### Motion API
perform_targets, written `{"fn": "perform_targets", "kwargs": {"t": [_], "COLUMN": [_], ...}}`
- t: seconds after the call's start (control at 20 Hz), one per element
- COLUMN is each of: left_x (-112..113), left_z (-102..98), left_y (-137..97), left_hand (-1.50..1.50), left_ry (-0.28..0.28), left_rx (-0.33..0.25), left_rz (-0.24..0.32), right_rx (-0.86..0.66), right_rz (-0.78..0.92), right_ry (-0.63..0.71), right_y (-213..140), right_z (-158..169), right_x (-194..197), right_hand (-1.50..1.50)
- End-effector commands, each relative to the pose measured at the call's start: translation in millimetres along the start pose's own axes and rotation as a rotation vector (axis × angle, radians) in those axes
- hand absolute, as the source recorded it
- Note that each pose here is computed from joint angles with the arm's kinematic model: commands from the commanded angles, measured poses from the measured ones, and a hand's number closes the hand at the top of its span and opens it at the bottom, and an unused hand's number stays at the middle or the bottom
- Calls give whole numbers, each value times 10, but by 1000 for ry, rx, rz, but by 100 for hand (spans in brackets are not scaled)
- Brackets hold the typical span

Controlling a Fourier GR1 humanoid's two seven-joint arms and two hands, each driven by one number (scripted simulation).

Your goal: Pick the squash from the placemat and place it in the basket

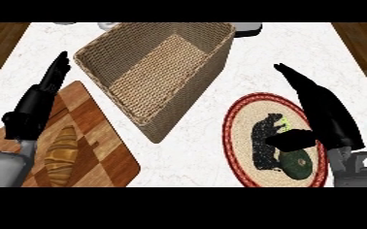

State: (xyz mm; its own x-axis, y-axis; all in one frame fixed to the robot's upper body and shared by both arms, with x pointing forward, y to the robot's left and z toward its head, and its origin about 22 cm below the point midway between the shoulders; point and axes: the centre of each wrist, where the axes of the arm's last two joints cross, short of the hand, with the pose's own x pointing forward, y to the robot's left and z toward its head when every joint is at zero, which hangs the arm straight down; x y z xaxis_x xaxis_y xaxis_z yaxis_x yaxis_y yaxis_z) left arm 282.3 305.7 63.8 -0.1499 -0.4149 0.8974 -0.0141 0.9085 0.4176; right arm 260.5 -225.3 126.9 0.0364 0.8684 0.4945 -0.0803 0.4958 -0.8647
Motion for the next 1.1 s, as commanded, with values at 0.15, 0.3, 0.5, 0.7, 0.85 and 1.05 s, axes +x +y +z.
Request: {"fn": "perform_targets", "kwargs": {"t": [0.15,0.3,0.5,0.7,0.85,1.05], "left_x": [11,149,31,20,172,227], "left_z": [-10,-109,-94,-106,-97,-49], "left_y": [17,46,-60,-92,-127,114], "left_hand": [0,0,0,0,0,0], "left_ry": [-7,-33,-8,-29,-34,-26], "left_rx": [-5,-3,-25,-6,-16,-27], "left_rz": [14,5,31,16,27,7], "right_rx": [303,388,428,450,476,518], "right_rz": [264,296,295,266,287,322], "right_ry": [122,171,246,260,280,274], "right_y": [-583,-738,-906,-898,-951,-748], "right_z": [171,282,196,257,228,291], "right_x": [306,410,432,360,285,241], "right_hand": [-150,-150,-150,-150,-150,-150]}}
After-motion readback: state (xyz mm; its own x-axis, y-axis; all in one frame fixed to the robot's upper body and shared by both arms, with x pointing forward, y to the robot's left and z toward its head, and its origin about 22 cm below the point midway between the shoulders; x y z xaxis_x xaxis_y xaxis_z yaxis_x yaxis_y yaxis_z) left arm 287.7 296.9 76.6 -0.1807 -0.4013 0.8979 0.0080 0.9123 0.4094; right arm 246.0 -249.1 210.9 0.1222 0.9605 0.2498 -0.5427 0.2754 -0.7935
